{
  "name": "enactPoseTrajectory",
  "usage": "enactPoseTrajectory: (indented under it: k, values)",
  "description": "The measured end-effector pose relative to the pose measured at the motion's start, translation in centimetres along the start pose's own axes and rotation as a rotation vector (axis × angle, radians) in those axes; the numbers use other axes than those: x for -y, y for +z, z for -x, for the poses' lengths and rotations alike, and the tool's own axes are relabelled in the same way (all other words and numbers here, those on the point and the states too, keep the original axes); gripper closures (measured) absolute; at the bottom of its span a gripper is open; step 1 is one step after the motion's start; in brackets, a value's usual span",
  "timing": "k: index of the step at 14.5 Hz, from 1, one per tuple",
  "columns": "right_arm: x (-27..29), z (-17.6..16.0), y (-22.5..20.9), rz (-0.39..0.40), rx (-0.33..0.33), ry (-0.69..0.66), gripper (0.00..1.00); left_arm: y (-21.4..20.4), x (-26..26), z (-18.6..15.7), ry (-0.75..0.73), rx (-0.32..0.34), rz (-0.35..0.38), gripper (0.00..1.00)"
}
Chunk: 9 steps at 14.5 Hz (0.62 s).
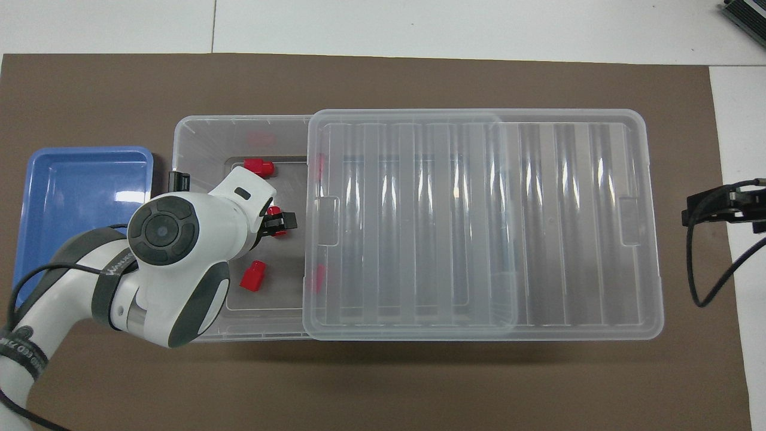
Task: Place red block in blue tray from box
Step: 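Grasp the red block with the left gripper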
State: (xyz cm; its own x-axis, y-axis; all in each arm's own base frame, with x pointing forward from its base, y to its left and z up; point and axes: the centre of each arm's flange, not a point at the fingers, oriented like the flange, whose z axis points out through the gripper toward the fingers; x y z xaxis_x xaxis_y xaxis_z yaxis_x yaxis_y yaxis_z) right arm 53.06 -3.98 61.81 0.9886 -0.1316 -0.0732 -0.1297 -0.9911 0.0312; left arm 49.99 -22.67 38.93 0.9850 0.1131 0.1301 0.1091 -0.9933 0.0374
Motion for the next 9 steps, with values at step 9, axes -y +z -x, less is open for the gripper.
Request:
enactPoseTrajectory:
  k: [9]
  values:
    - [1.1, -0.1, 0.2, -0.007, 0.003, -0.019, 0.00, 6.7, -1.3, 0.0, 0.030, -0.006, -0.005, 0.00]
